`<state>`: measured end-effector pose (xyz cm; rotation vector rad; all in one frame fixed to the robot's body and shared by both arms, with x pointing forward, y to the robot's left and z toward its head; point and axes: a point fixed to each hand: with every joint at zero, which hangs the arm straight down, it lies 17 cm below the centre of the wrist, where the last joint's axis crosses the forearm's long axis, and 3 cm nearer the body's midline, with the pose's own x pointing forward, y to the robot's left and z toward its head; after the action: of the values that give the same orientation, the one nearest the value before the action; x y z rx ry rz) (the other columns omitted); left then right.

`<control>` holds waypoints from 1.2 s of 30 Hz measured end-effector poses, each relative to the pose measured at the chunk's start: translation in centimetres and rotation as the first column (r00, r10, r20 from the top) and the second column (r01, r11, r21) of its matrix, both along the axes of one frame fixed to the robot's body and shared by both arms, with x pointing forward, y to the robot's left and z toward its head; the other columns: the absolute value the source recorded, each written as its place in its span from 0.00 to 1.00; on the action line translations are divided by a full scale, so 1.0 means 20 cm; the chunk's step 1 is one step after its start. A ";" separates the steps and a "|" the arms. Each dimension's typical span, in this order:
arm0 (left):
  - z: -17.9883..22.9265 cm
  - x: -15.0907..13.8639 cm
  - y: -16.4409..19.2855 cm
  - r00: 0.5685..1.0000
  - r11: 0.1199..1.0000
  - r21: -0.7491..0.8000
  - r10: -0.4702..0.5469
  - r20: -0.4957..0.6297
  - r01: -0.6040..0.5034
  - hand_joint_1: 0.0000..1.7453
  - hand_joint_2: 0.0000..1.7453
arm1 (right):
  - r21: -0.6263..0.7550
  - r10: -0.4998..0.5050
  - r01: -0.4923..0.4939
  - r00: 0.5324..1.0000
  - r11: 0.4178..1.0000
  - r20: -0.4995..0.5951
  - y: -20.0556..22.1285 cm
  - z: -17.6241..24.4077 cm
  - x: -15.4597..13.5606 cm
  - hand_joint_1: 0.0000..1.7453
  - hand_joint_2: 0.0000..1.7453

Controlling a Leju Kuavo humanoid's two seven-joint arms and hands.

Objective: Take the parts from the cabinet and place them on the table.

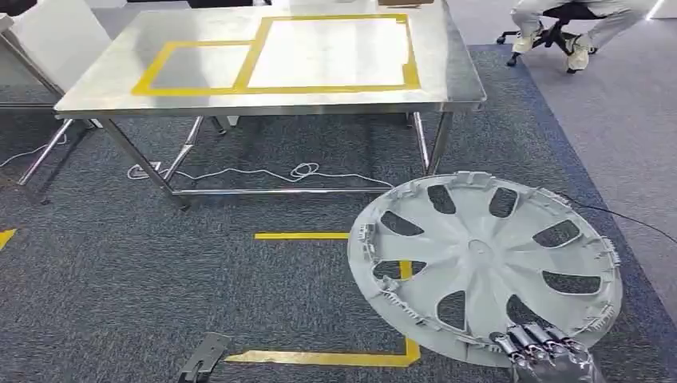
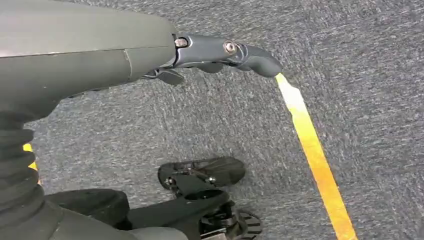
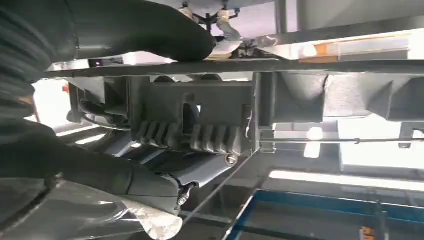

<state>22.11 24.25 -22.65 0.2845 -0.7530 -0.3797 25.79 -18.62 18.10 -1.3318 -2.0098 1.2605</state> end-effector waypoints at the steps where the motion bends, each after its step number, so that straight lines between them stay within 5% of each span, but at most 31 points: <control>1: 0.00 0.00 0.00 1.000 1.000 0.000 0.000 0.000 0.000 0.00 1.00 | 0.000 0.000 0.000 1.000 1.000 0.002 0.00 0.00 0.00 0.82 1.00; 36: 0.00 0.00 -0.01 1.000 1.000 -0.018 -0.001 0.009 0.001 0.00 1.00 | 0.009 -0.008 0.008 1.000 1.000 0.007 0.00 0.02 0.01 0.82 1.00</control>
<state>22.16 23.98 -22.56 0.2687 -0.7652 -0.3727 26.07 -18.67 18.40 -1.3408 -2.0111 1.2440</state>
